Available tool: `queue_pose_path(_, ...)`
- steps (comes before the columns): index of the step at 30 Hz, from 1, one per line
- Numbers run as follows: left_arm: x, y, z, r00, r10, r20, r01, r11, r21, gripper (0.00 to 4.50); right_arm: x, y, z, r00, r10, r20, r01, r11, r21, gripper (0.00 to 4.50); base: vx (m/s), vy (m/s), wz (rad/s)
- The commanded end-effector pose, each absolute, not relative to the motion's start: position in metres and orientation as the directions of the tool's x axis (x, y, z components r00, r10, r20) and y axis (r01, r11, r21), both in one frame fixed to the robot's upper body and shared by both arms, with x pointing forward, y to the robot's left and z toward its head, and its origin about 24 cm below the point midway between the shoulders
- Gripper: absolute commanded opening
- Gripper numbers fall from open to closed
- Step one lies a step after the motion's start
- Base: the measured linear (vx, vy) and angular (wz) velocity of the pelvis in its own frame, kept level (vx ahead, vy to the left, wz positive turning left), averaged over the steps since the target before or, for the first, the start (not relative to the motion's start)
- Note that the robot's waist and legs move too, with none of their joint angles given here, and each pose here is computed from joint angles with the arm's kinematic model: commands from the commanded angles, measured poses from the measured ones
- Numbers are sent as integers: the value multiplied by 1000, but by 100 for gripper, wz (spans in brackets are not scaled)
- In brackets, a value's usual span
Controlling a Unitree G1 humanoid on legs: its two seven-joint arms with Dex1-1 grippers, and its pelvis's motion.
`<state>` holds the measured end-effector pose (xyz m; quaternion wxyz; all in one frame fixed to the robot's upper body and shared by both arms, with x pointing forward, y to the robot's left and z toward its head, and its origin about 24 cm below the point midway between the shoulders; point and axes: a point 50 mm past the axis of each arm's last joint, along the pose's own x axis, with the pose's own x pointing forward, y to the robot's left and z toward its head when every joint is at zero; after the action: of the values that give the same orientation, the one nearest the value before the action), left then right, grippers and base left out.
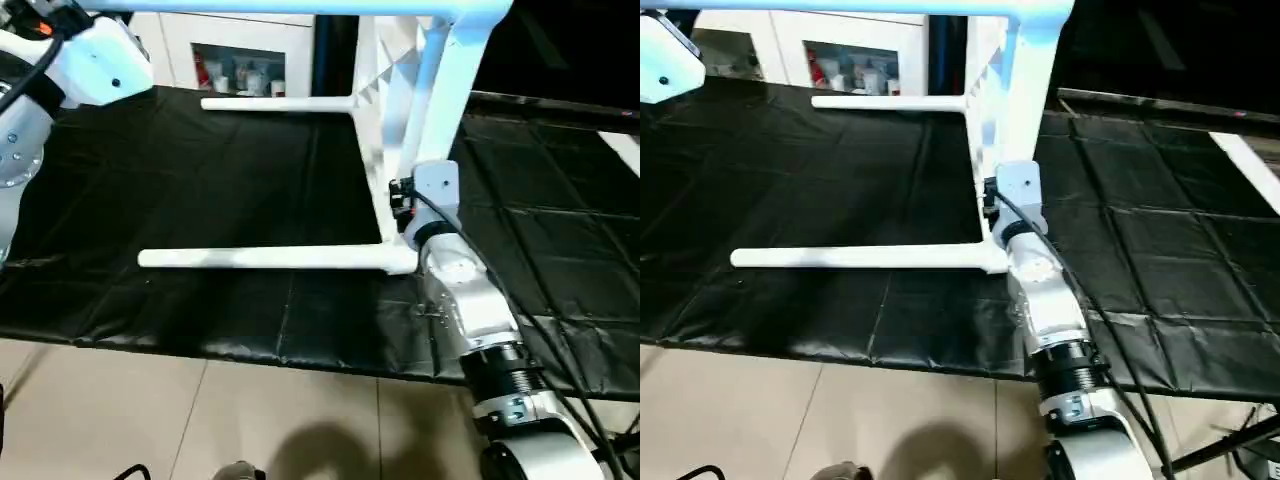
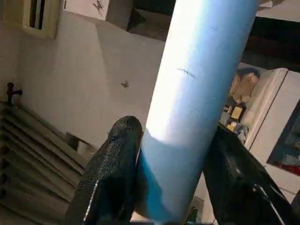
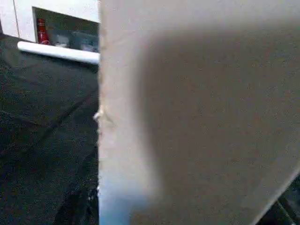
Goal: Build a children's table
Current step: Flip table
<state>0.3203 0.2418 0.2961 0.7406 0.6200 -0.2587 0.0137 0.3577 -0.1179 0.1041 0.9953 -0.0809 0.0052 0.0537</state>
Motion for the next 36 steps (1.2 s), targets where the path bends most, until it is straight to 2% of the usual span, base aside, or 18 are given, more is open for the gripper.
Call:
queue_pose_path(1,320,246,298,868,-282,408,-328,290,899,179,361,-111,135,975,198,104,-156,934,-321,189,0,0,0)
queue_pose_path(4,321,249,299,873,-261,412,-320,330,888,176,361,-114,139,971,211,115,-163,929,-331,189,0,0,0)
queue_pose_path(5,323,260,296,882,-201,427,-301,458,837,176,364,-122,156,962,233,146,-172,925,-338,189,0,0,0)
queue_pose_path(6,323,261,296,882,-196,428,-299,469,831,176,364,-123,157,961,235,149,-173,925,-339,189,0,0,0)
queue_pose_path(7,325,269,292,890,-151,431,-286,552,784,175,367,-131,173,948,265,175,-192,917,-349,189,0,0,0)
queue_pose_path(10,326,278,286,895,-99,435,-282,631,723,174,369,-139,194,926,323,194,-231,894,-384,189,0,0,0)
queue_pose_path(11,326,278,286,895,-99,435,-282,631,723,174,369,-139,194,926,323,194,-231,894,-384,189,0,0,0)
queue_pose_path(12,323,289,274,901,-31,433,-282,715,639,174,370,-150,217,912,357,202,-252,875,-413,189,0,0,0)
queue_pose_path(13,323,289,274,901,-30,433,-282,716,638,174,370,-151,217,912,358,202,-252,875,-413,189,0,0,0)
queue_pose_path(15,319,300,257,913,33,406,-284,767,576,174,369,-163,241,899,382,212,-269,866,-421,189,0,0,0)
queue_pose_path(16,318,301,254,917,33,396,-278,766,580,174,369,-164,244,896,394,205,-282,861,-424,189,0,0,0)
queue_pose_path(20,318,298,249,929,15,369,-249,764,595,174,367,-158,243,879,452,154,-351,830,-433,189,0,0,0)
queue_pose_path(21,319,296,249,932,8,362,-241,761,602,173,366,-155,241,876,462,143,-364,825,-433,245,0,0,0)
queue_pose_path(26,322,292,248,941,5,337,-221,765,604,172,366,-144,233,861,495,115,-408,808,-425,289,0,0,0)
queue_pose_path(27,322,292,247,944,9,330,-218,767,603,172,365,-143,232,858,501,113,-415,806,-423,307,0,0,0)
queue_pose_path(30,322,292,244,949,22,315,-216,772,597,172,364,-142,232,855,506,114,-420,804,-422,316,0,0,0)
queue_pose_path(32,322,292,243,950,30,310,-217,779,588,172,364,-142,231,855,506,117,-417,803,-427,344,0,0,0)
queue_pose_path(36,322,294,237,953,95,289,-241,816,525,172,362,-142,233,844,517,140,-418,799,-433,387,0,0,0)
